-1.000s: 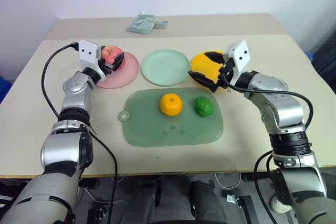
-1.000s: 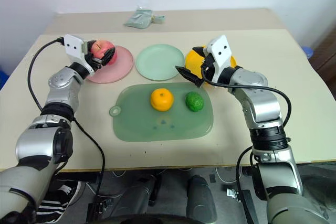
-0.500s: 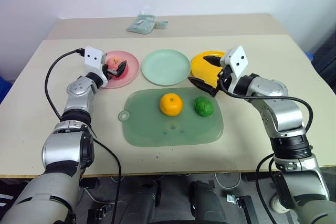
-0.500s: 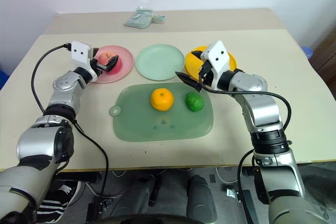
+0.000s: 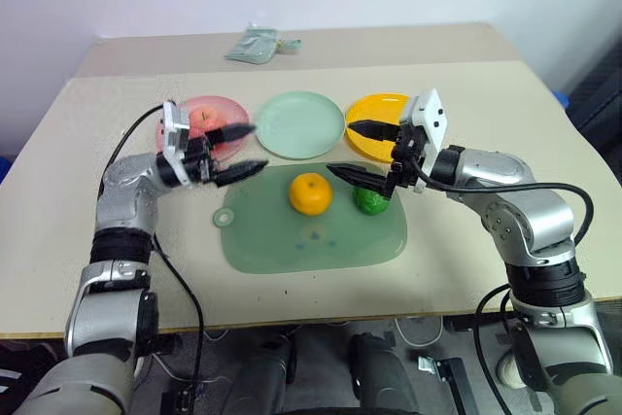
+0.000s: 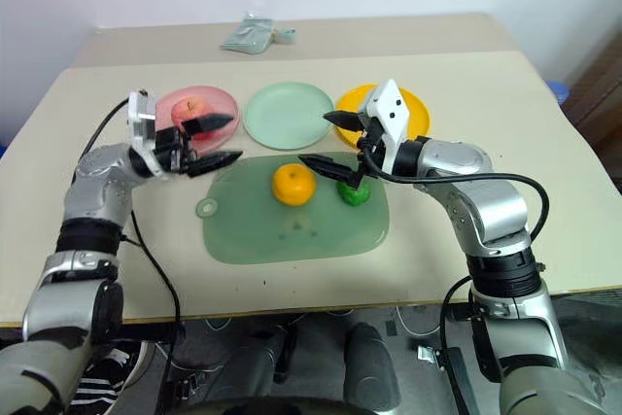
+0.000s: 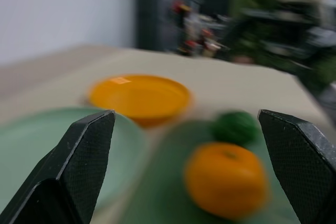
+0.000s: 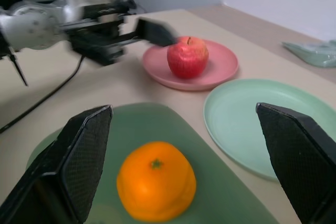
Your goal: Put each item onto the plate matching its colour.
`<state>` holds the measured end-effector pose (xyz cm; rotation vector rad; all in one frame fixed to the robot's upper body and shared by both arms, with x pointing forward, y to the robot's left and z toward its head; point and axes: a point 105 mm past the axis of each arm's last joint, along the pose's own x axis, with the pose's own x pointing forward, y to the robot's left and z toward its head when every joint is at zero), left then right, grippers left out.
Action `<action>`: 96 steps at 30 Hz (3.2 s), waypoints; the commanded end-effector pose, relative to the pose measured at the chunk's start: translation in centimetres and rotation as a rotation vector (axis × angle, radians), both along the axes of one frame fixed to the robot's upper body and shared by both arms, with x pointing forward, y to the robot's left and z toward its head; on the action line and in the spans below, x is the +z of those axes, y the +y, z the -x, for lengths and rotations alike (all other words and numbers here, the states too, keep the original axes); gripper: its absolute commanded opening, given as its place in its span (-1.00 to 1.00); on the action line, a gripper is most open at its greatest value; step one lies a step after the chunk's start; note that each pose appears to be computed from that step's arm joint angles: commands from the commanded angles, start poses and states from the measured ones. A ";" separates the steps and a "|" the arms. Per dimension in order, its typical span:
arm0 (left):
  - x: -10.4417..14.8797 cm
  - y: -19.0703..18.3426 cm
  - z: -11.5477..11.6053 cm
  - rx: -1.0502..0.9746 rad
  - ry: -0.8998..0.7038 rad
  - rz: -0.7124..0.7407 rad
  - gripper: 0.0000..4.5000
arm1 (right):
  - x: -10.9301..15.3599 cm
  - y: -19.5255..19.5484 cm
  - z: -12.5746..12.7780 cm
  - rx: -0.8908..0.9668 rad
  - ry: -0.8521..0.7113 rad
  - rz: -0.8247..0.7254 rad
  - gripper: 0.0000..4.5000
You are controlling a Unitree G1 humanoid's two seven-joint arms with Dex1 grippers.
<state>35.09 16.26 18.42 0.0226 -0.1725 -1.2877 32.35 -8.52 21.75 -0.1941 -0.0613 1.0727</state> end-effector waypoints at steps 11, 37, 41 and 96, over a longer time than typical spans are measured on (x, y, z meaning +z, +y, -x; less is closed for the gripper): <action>1.0 0.0 1.5 -0.053 -0.021 -0.032 0.98 | 0.7 0.8 0.2 0.012 -0.079 0.049 1.00; -1.6 1.1 2.4 -0.071 -0.032 -0.157 0.98 | -4.8 5.4 -1.2 -0.004 0.151 0.337 1.00; -1.8 0.9 2.5 -0.069 -0.033 -0.149 0.98 | -5.8 5.0 -2.4 -0.049 0.131 0.407 1.00; -1.8 -2.2 3.6 -0.088 -0.036 -0.061 1.00 | -1.7 -4.8 -2.2 -0.168 0.164 0.150 0.98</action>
